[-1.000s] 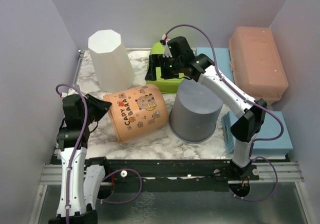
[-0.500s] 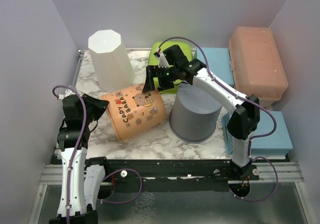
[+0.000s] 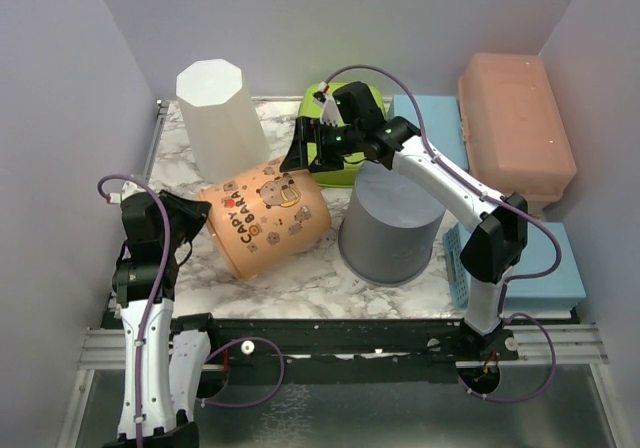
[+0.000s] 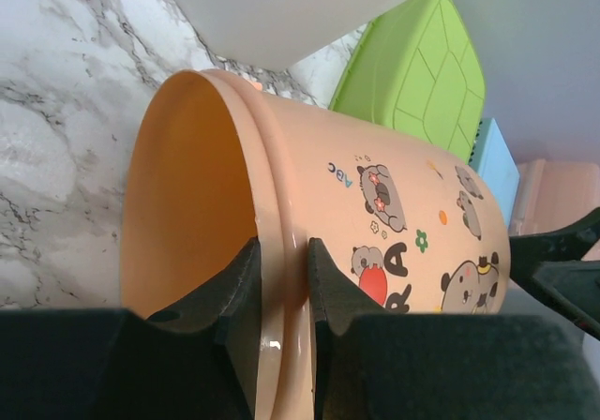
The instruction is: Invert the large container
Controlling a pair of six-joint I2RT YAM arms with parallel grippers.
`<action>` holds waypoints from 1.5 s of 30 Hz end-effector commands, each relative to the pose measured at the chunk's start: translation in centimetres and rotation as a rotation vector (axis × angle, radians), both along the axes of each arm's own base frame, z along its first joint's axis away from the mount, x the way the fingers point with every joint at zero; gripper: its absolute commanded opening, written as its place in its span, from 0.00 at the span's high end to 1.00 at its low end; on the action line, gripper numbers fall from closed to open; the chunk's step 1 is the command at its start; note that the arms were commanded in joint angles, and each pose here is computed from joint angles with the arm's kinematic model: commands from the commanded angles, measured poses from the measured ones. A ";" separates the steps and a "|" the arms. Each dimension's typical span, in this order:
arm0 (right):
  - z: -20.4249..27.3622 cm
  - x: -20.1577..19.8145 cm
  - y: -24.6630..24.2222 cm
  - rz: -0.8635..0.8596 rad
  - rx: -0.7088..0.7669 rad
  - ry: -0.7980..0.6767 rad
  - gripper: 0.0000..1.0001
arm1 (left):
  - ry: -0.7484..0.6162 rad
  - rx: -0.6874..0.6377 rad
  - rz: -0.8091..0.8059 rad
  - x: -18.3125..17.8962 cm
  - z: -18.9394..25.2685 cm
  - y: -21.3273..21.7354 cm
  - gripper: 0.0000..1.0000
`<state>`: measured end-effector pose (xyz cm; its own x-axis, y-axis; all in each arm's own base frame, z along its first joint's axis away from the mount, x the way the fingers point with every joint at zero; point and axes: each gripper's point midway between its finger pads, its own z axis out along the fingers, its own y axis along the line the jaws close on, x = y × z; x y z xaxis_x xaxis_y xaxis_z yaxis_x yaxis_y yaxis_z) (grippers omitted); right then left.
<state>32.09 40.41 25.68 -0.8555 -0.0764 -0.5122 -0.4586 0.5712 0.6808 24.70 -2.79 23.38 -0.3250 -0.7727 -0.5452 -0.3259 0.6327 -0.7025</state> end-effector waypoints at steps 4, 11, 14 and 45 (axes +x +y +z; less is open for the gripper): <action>11.0 -7.5 5.6 0.228 0.279 -0.102 0.09 | 0.115 -0.067 -0.086 -2.4 -2.6 -2.2 0.81; 12.2 -8.5 6.0 0.231 0.292 -0.129 0.09 | 0.121 -0.068 -0.077 -2.8 -3.5 -2.1 0.81; 11.4 -8.8 6.2 0.239 0.280 -0.111 0.09 | 0.132 -0.063 -0.066 -3.1 -4.5 -1.9 0.81; 4.2 -13.4 8.9 0.332 0.114 -0.059 0.10 | 0.157 -0.137 0.022 -4.0 -10.7 -1.7 0.77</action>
<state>19.56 49.33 32.73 -0.7606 -0.2386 -0.6038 -0.6491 0.2640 0.7134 20.38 -4.04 12.38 -0.3934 -0.8297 -0.3961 -0.4710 0.5519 -0.6882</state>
